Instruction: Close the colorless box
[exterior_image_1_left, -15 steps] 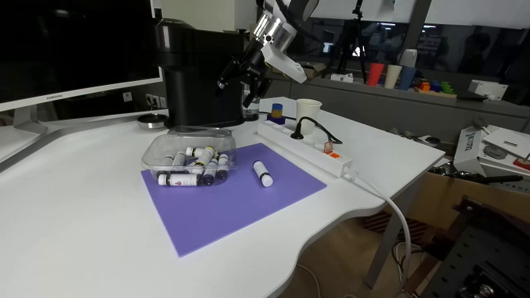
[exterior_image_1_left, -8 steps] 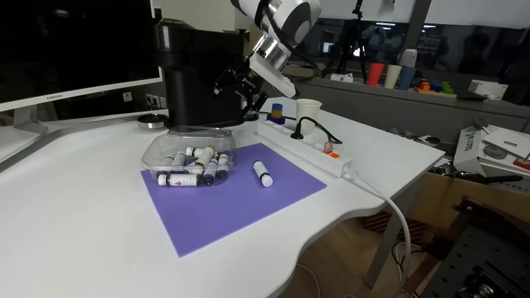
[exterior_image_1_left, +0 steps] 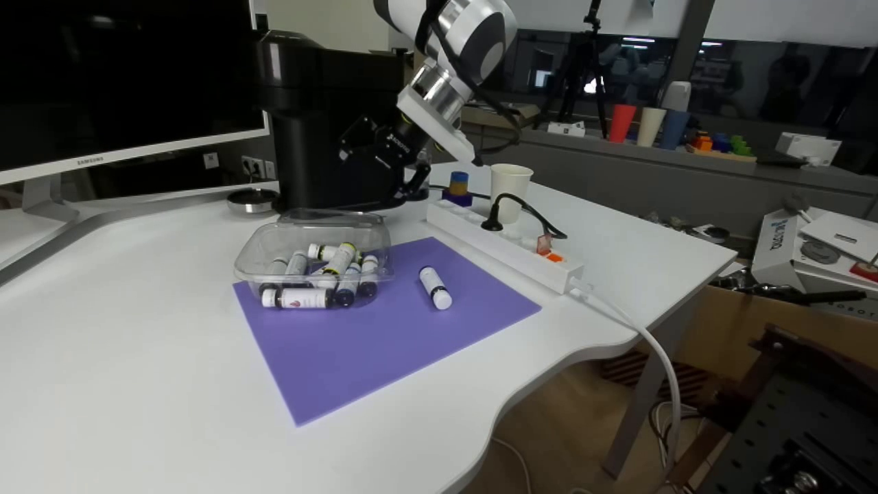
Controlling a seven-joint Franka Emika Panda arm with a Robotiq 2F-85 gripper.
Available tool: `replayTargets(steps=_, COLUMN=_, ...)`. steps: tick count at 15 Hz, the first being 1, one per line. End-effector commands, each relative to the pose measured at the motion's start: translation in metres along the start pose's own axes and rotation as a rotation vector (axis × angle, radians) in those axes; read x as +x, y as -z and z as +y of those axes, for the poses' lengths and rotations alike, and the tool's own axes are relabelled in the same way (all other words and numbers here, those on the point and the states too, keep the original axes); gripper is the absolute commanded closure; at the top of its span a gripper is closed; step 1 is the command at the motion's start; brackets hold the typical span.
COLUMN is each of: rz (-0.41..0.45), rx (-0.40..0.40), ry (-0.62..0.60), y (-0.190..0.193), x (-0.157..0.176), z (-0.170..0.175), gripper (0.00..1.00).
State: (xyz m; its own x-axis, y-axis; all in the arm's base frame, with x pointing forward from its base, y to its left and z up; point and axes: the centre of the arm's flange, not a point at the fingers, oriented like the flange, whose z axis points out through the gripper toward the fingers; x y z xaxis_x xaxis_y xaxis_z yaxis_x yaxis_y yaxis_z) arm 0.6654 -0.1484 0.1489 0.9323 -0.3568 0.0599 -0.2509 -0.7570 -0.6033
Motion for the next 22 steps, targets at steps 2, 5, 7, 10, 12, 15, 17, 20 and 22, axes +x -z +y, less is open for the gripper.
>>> replayTargets(steps=2, rz=-0.072, rx=-0.02, ry=-0.017, y=-0.011, x=-0.008, z=0.004, gripper=0.0)
replayTargets(steps=5, rz=-0.126, rx=-0.053, ry=-0.014, y=-0.018, x=-0.021, z=0.006, gripper=0.0)
replayTargets(steps=7, rz=-0.14, rx=-0.08, ry=-0.009, y=-0.02, x=-0.028, z=0.003, gripper=0.0)
replayTargets(steps=10, rz=-0.151, rx=-0.11, ry=-0.021, y=-0.021, x=-0.032, z=0.003, gripper=0.0)
replayTargets(steps=12, rz=-0.163, rx=-0.118, ry=-0.028, y=-0.02, x=-0.034, z=0.001, gripper=0.0)
replayTargets(steps=15, rz=-0.145, rx=-0.147, ry=-0.038, y=-0.014, x=-0.038, z=0.0, gripper=0.0)
replayTargets(steps=17, rz=-0.132, rx=-0.134, ry=-0.041, y=-0.015, x=-0.034, z=0.007, gripper=0.0)
replayTargets(steps=20, rz=-0.119, rx=-0.102, ry=-0.058, y=-0.017, x=-0.027, z=0.022, gripper=0.0)
replayTargets(steps=22, rz=-0.088, rx=-0.092, ry=-0.039, y=-0.017, x=-0.023, z=0.029, gripper=0.0)
